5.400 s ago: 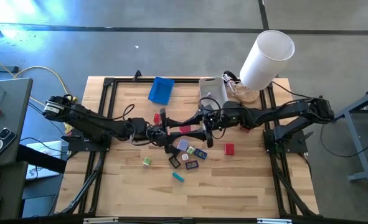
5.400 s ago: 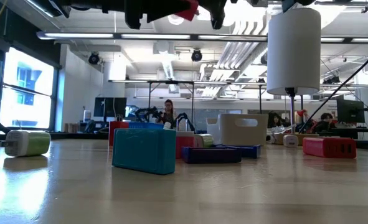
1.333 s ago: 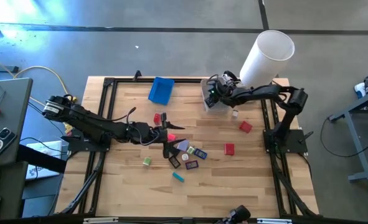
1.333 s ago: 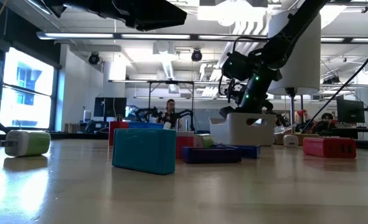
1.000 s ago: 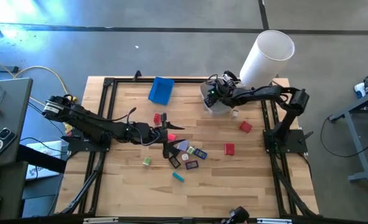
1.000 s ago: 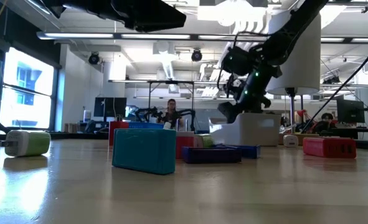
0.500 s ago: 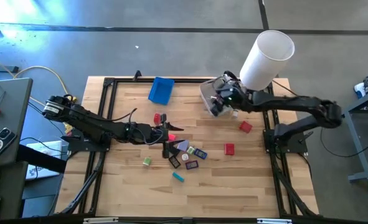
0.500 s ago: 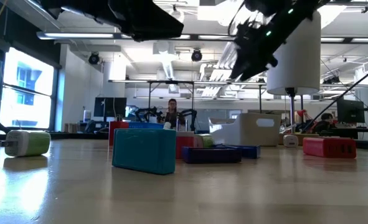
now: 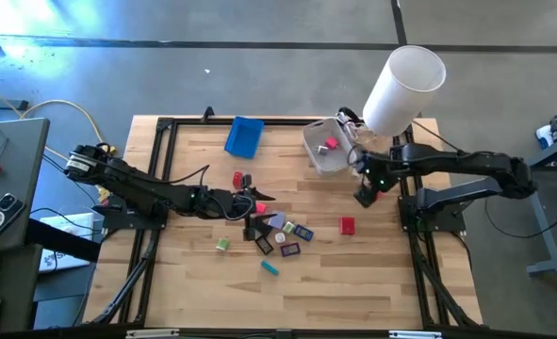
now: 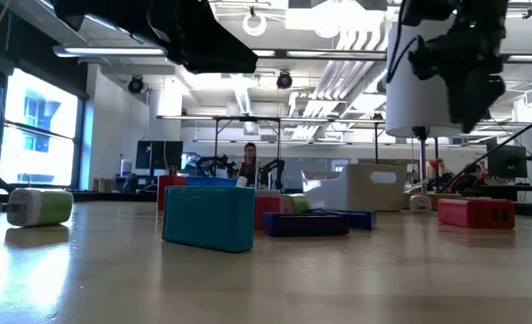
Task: Pick & Place Office items
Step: Put the top right red charger adapter into the white bin
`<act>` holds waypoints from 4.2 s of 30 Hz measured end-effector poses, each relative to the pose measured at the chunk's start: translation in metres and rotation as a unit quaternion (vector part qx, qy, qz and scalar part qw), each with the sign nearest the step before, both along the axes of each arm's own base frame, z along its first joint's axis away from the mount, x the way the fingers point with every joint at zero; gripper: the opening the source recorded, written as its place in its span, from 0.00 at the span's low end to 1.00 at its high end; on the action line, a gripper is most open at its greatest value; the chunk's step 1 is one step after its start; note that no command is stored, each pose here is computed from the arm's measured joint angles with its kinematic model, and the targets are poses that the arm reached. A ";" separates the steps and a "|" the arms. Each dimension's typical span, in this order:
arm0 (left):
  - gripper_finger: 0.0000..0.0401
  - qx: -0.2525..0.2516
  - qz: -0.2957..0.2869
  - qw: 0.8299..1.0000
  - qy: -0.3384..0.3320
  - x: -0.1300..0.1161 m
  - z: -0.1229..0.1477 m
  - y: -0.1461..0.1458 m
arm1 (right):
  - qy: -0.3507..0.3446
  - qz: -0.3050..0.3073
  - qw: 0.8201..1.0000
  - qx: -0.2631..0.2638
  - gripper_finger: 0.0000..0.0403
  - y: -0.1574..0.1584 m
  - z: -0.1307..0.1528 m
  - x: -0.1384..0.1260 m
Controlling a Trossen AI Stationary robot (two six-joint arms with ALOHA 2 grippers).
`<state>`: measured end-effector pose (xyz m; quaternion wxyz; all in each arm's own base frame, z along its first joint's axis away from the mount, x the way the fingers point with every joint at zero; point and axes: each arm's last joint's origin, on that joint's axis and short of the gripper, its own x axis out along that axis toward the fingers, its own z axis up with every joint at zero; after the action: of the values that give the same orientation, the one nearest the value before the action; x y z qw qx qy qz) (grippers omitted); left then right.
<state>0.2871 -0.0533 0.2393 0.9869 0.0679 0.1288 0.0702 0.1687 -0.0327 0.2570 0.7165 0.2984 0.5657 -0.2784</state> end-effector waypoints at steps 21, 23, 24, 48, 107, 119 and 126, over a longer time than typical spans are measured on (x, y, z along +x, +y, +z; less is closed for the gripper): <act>0.50 -0.028 0.006 1.000 -0.001 0.000 -0.001 0.000 | 0.025 0.022 0.998 -0.058 0.69 0.004 -0.001 0.000; 0.50 -0.028 0.006 1.000 0.001 0.000 -0.001 0.000 | 0.021 0.025 0.998 -0.058 0.70 0.004 -0.001 0.000; 0.50 -0.030 0.007 1.000 0.003 0.000 -0.002 0.000 | 0.019 0.025 0.998 -0.058 0.71 0.004 -0.001 0.001; 0.50 -0.045 -0.006 0.997 0.069 -0.008 -0.015 -0.014 | 0.000 0.050 0.997 -0.057 0.96 0.013 0.000 0.005; 0.50 -0.077 -0.021 0.994 0.080 -0.008 -0.017 -0.013 | 0.178 0.027 0.981 0.071 0.48 -0.039 -0.131 0.013; 0.50 -0.074 -0.022 0.992 0.098 -0.011 -0.020 -0.015 | 0.173 0.065 0.982 0.034 0.48 -0.013 -0.097 0.038; 0.50 -0.073 -0.022 0.992 0.102 -0.011 -0.020 -0.015 | 0.154 0.088 0.984 -0.029 0.48 -0.003 -0.053 0.063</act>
<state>0.2762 -0.0679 0.2188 0.9721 0.0055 0.2323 0.0320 0.2320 -0.0357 0.2040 0.6510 0.1797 0.6851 -0.2731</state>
